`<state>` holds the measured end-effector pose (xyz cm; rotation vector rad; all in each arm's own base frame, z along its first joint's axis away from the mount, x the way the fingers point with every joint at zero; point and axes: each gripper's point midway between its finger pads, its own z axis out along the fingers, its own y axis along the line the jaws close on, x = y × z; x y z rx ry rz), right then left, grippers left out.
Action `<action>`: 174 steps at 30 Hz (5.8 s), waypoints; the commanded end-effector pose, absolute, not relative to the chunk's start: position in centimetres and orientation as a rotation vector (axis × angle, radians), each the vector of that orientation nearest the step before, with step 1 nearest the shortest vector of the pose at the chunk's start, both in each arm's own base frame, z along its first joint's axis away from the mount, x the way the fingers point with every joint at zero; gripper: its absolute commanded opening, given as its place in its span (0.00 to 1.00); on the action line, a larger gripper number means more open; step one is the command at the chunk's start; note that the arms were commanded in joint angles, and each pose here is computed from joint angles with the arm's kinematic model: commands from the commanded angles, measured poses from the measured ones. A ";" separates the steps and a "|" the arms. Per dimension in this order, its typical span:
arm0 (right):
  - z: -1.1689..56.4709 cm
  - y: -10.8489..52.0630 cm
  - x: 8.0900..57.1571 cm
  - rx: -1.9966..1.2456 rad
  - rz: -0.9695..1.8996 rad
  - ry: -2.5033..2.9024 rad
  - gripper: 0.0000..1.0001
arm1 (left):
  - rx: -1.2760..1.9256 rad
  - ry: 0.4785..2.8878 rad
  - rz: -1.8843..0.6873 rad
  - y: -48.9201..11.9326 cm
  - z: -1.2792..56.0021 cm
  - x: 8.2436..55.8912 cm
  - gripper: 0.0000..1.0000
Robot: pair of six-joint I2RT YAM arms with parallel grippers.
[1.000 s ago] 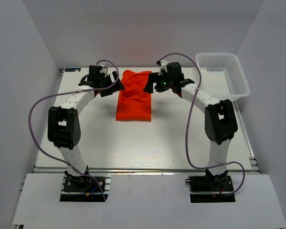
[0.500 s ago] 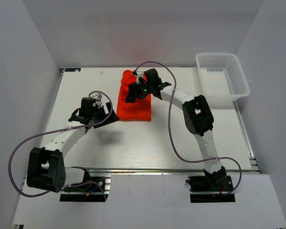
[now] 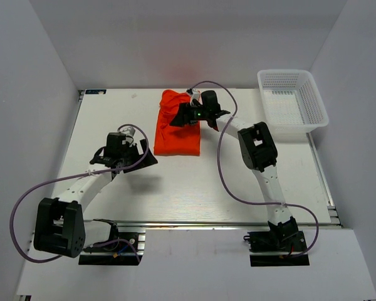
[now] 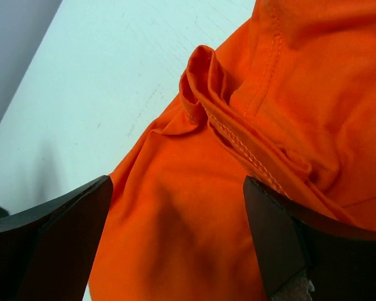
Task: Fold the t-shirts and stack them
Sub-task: Fold the folded rectangular tshirt in 1/3 of the way, then grab one side of the 2/3 rectangular tshirt with both arms, then fold the long partially folded tshirt into a neat square, then smooth out wrinkles on the folded tshirt
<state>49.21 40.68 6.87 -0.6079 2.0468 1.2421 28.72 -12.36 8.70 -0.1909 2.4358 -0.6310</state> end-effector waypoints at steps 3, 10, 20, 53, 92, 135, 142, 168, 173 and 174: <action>14.9 41.8 48.7 -0.707 1.304 1.921 0.90 | -0.133 2.401 -0.646 -13.0 9.5 30.6 1.00; 16.6 36.5 45.4 -0.641 1.055 1.997 0.90 | -0.103 2.379 -0.612 -13.3 9.4 34.1 1.00; 8.5 28.5 38.5 -0.457 0.765 2.332 0.90 | -0.106 2.496 -0.541 -13.4 5.0 37.9 1.00; 8.8 28.4 31.5 -0.510 0.989 2.296 0.00 | 0.093 2.441 -0.980 -17.8 5.9 30.7 0.00; 22.0 23.4 26.5 -0.363 0.864 2.111 0.00 | 0.002 2.166 -1.045 -17.8 21.8 28.4 0.00; 14.5 26.7 44.8 -0.257 0.885 2.409 0.90 | -0.200 2.463 -0.848 -18.3 12.3 47.7 1.00; 19.5 27.2 40.9 -0.312 1.019 2.246 0.90 | -0.024 2.322 -0.868 -19.8 18.0 46.1 1.00; 2.8 29.5 30.7 -0.265 1.497 2.522 0.90 | 0.049 2.503 -1.158 -25.0 2.3 41.9 1.00; 2.4 28.7 31.2 -0.280 1.441 2.523 0.90 | 0.067 2.523 -1.147 -24.9 2.2 42.0 1.00; 2.8 28.8 31.5 -0.304 1.410 2.522 0.90 | 0.092 2.494 -1.144 -25.0 3.2 42.4 1.00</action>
